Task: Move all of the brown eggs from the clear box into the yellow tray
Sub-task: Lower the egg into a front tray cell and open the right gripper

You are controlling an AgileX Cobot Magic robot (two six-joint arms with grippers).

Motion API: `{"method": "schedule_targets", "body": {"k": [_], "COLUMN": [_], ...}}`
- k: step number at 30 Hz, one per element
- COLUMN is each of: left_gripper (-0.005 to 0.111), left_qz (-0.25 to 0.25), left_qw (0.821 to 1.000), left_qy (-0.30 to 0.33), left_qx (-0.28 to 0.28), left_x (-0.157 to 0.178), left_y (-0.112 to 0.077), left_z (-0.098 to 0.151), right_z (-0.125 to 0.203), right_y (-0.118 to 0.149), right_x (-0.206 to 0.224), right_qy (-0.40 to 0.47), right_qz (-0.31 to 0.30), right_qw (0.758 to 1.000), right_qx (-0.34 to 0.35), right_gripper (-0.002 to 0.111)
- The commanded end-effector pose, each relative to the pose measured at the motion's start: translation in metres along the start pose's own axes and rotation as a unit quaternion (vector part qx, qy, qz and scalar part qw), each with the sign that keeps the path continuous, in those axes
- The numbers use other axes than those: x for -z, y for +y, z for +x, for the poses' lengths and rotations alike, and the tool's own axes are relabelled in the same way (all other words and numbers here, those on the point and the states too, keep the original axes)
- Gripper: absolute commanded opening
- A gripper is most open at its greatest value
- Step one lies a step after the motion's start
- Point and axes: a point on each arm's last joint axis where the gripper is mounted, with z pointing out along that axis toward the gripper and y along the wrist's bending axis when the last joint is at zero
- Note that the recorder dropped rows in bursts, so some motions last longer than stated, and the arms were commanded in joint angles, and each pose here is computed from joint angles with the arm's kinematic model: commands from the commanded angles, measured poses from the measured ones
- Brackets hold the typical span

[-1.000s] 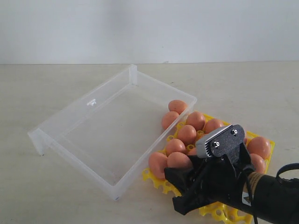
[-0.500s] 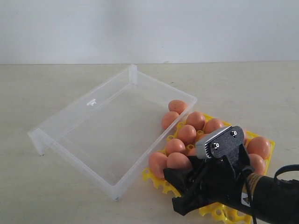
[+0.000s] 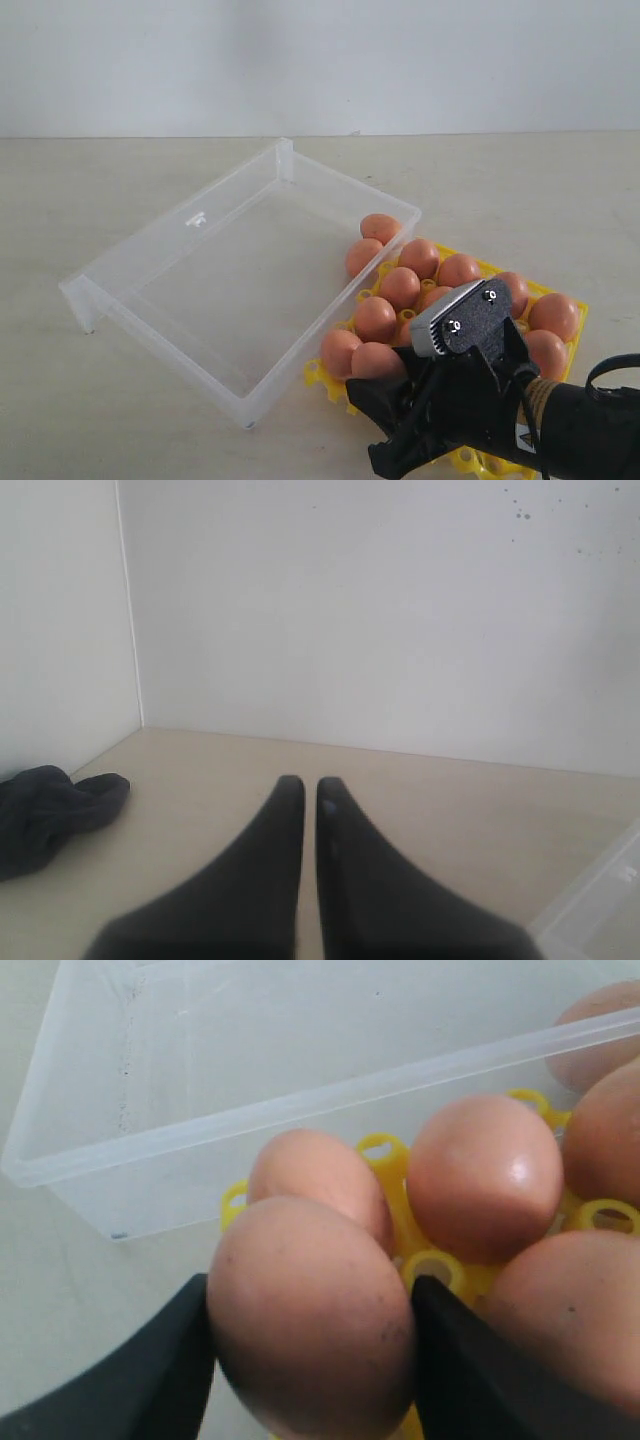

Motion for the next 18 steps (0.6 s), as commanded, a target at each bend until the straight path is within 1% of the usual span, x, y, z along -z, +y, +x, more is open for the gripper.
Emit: {"method": "schedule_targets", "body": {"k": [1,5,12,14,18], "left_gripper": [0.004,0.004,0.004,0.004,0.004], "left_qz": [0.0,0.0,0.0,0.0,0.0], "left_qw": [1.0,1.0,1.0,1.0,1.0], "left_qy": [-0.008,-0.008,-0.008,-0.008,-0.008], "left_qx": [-0.001,-0.001,-0.001,-0.001,-0.001], "left_x": [0.0005,0.0005,0.0005,0.0005,0.0005], "left_y": [0.0001,0.0001,0.0001,0.0001,0.0001], "left_z": [-0.0021,-0.0021,-0.0021,-0.0021,-0.0021], "right_z": [0.0018,0.0018,0.0021,0.0027,0.0039], "right_y": [0.0012,0.0013,0.0023,0.0037,0.0037], "right_x": [-0.0002,-0.0002,-0.0002,-0.0001,-0.0001], "right_qy": [0.005,0.005,0.007,0.009,0.016], "right_qz": [-0.006,-0.007,-0.013,-0.02,-0.021], "right_qw": [1.0,0.999,0.998,0.998,0.998], "right_qx": [0.017,0.039,0.058,0.064,0.065], "right_gripper": [0.0,0.0,0.0,0.006,0.031]}}
